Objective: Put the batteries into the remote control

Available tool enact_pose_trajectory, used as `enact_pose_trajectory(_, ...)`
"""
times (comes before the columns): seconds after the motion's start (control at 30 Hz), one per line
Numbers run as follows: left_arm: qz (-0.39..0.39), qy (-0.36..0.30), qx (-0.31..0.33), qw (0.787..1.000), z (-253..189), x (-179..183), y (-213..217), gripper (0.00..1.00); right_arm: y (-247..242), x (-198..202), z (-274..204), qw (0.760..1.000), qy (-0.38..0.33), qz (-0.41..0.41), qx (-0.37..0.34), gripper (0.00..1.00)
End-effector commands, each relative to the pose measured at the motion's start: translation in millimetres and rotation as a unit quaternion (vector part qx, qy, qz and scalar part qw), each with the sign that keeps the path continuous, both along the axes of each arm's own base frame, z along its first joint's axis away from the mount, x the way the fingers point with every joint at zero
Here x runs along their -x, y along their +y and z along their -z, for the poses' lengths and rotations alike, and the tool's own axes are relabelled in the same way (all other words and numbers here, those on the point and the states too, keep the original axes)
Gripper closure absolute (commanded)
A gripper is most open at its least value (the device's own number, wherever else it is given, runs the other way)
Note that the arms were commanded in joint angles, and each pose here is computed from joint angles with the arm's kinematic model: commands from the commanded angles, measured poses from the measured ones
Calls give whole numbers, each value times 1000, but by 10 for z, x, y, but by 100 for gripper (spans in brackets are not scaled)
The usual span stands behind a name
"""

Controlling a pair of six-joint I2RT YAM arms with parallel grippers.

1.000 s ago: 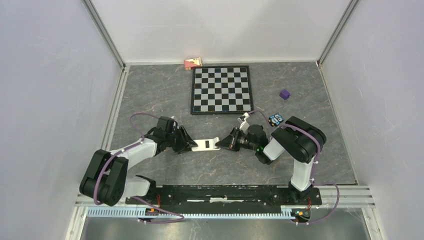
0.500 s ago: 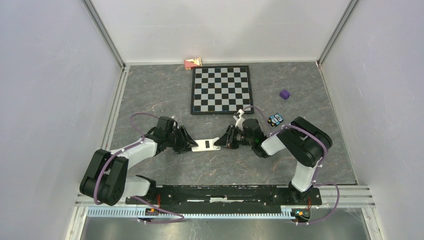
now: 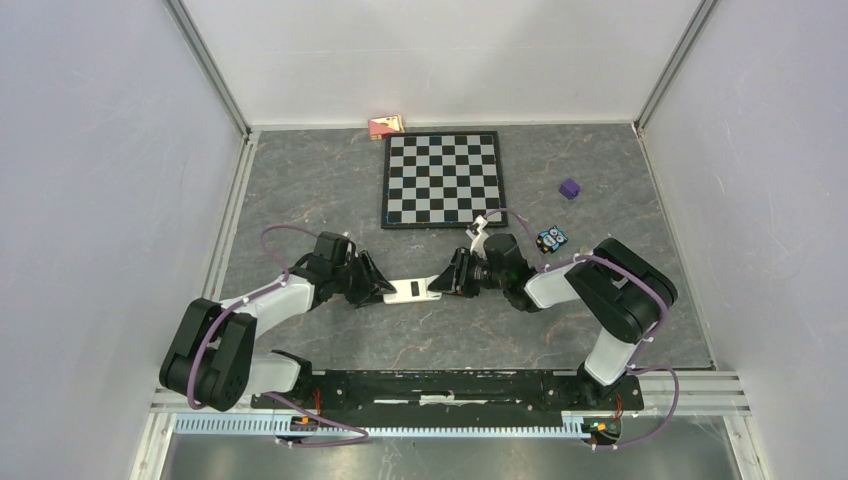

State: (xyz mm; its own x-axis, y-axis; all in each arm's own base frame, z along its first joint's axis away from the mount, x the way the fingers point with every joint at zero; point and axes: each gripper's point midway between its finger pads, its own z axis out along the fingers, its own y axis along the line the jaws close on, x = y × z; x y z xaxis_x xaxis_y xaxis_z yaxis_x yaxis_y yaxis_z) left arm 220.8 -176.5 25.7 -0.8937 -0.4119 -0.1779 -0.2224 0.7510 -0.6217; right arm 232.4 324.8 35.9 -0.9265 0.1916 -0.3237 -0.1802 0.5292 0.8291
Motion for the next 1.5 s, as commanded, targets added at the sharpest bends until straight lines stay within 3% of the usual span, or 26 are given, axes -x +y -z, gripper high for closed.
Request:
enact_pose_trajectory(0.0,6,-11,-15,1000,-8,-70,34,48,-41,-29,-29,1000,-2,7,16,60)
enact_pose_trajectory(0.6,5,-11,-16,1000,-15,-68,40,47,-98,-98,-111,999,-18,13,41,62)
enact_pose_trajectory(1.1,4,-8,-36,999,-4,-72,95,45,-226,-299,-29,990,-44,21,132,53)
enact_pose_trajectory(1.47,5,8,-38,999,49,-30,101,48,-151,-247,128,986,-53,-13,156,61)
